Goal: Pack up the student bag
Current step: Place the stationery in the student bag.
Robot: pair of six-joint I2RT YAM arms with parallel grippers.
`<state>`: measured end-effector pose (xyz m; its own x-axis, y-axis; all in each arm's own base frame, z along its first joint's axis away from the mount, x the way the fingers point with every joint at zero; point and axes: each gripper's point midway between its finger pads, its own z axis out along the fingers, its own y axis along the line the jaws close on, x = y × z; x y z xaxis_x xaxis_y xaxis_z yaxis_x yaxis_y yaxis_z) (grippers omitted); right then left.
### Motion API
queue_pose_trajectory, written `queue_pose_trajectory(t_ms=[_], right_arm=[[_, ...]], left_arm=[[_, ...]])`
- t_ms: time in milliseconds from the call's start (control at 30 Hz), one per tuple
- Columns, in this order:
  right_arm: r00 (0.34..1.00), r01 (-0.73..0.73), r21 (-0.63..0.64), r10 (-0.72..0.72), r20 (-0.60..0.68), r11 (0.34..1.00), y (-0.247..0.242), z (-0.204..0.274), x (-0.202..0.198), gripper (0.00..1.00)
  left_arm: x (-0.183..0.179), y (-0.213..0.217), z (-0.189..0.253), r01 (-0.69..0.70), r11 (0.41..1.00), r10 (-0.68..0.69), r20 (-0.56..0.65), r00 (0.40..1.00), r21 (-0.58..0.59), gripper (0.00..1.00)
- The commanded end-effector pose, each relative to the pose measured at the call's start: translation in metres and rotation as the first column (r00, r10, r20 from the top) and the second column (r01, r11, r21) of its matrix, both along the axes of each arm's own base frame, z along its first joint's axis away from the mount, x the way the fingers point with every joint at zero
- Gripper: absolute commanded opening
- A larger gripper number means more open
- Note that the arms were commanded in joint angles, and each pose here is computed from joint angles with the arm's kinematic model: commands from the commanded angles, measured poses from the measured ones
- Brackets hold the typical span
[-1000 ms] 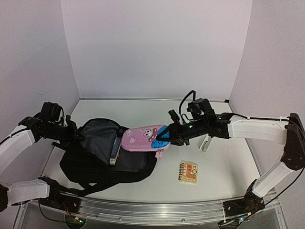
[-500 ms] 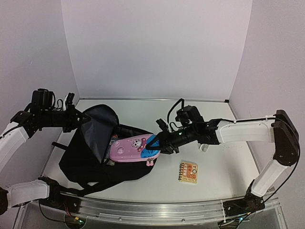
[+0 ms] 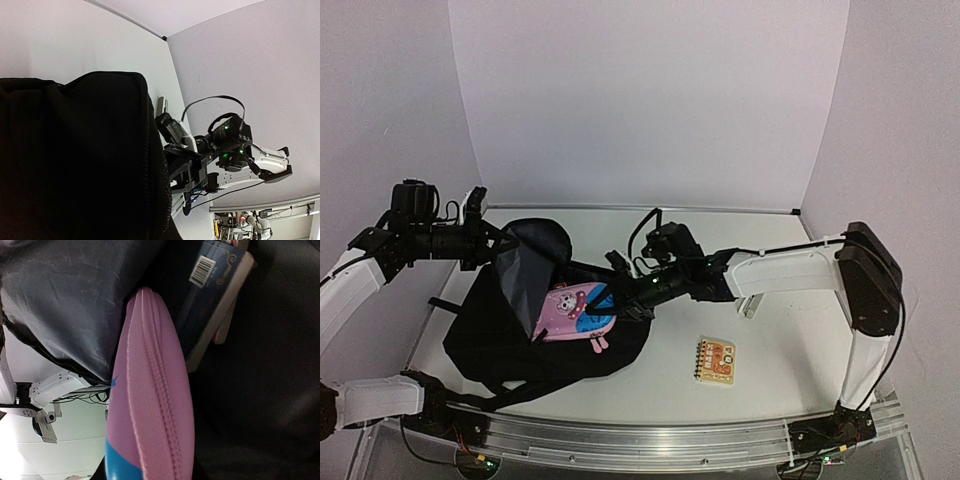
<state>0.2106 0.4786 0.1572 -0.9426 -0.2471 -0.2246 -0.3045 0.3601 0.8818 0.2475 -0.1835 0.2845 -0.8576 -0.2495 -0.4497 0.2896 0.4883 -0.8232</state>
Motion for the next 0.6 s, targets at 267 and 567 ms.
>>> queue_pose_trajectory(t_ms=[267,567], right_arm=[[0.988,-0.115,0.148,0.097,0.122,0.982,0.093,0.014,0.023,0.06],[0.981,-0.125,0.078,0.112,0.158,0.989,0.110,-0.021,-0.012,0.09]], left_arm=[[-0.004,-0.015,0.049,0.128,0.986,-0.110,0.167,0.980,-0.104,0.00],[0.001,-0.014,0.047,0.108,0.988,-0.088,0.168,0.982,-0.110,0.00]])
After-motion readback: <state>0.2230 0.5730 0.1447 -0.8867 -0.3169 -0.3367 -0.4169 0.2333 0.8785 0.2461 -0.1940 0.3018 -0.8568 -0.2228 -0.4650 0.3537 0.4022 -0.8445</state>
